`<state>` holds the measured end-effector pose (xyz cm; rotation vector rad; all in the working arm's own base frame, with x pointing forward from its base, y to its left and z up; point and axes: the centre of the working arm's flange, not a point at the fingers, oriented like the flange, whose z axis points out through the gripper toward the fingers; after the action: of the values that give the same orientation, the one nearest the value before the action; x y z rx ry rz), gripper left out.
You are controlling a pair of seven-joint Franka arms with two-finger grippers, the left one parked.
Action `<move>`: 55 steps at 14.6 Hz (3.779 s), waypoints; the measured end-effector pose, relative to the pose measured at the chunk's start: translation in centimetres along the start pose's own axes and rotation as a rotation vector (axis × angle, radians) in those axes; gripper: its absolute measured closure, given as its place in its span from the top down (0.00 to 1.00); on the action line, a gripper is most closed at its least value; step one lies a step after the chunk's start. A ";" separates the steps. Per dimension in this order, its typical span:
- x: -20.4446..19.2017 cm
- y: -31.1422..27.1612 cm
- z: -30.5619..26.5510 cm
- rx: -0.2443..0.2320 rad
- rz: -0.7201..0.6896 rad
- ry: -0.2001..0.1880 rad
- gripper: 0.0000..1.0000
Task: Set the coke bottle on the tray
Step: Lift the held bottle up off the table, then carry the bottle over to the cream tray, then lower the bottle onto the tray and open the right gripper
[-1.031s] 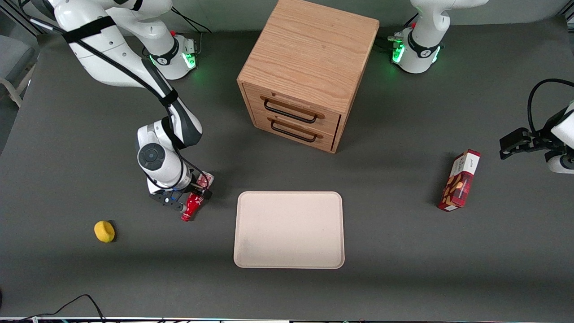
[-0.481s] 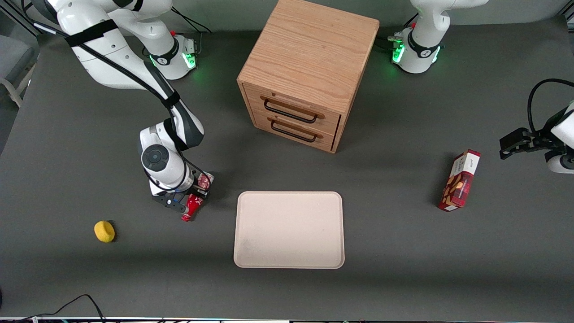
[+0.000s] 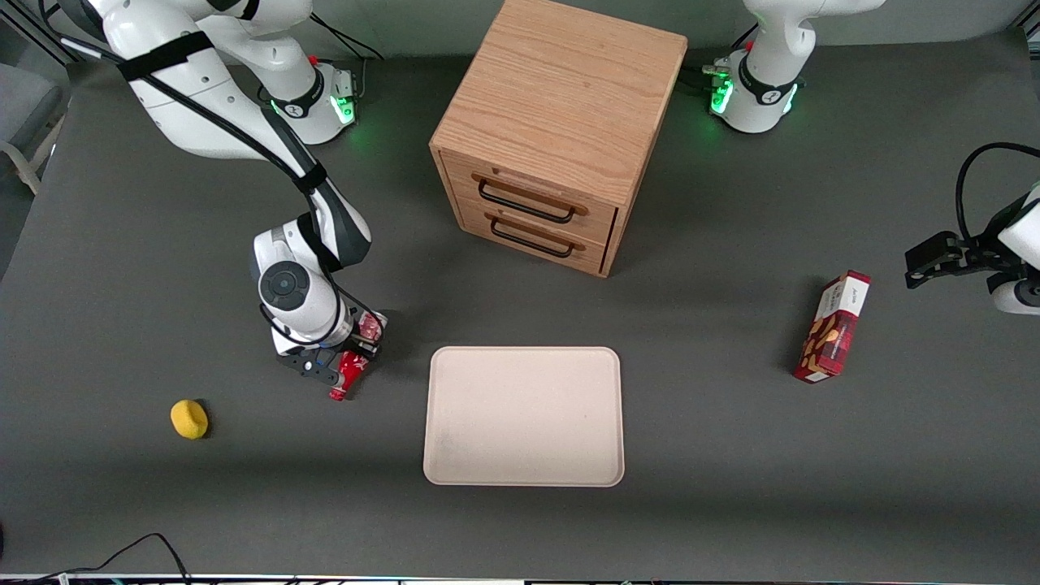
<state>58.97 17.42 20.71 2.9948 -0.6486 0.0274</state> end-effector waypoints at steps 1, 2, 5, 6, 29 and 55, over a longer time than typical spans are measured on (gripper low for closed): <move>0.3 0.2 -2.1 -0.019 -0.001 -0.003 0.55; 0.4 0.5 -4.6 -0.035 -0.002 -0.005 0.55; 0.3 2.5 -15.9 -0.068 -0.038 -0.037 0.55; 0.3 3.5 -19.1 -0.067 -0.050 -0.076 0.55; 3.4 -17.9 -10.7 0.053 -0.259 -0.076 0.55; 3.3 -20.4 -0.3 0.041 -0.431 0.055 1.00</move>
<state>70.44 34.61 19.69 3.0888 0.0111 0.0974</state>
